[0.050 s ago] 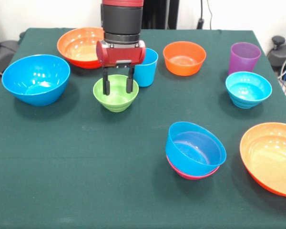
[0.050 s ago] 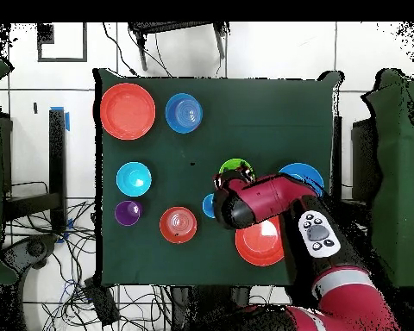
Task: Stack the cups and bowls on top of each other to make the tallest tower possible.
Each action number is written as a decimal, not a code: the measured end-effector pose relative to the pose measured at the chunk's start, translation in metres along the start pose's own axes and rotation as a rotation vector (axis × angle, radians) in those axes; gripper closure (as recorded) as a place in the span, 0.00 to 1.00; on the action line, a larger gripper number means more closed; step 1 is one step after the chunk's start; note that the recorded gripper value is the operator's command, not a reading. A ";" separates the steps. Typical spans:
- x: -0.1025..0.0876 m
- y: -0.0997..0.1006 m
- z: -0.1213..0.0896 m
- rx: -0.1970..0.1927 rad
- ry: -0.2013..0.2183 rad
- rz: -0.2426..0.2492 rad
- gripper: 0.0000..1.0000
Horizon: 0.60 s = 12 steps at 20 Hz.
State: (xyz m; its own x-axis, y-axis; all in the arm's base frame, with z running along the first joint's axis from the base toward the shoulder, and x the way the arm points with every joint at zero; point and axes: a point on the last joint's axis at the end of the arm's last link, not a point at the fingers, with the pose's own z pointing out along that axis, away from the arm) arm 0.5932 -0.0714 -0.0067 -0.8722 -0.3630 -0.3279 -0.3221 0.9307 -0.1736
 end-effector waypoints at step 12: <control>0.003 -0.052 0.023 0.000 -0.067 0.093 0.00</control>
State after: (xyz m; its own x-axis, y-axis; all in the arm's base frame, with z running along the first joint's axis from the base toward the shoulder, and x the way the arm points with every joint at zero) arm 0.6163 -0.1223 -0.0202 -0.8716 -0.2773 -0.4043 -0.2410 0.9605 -0.1391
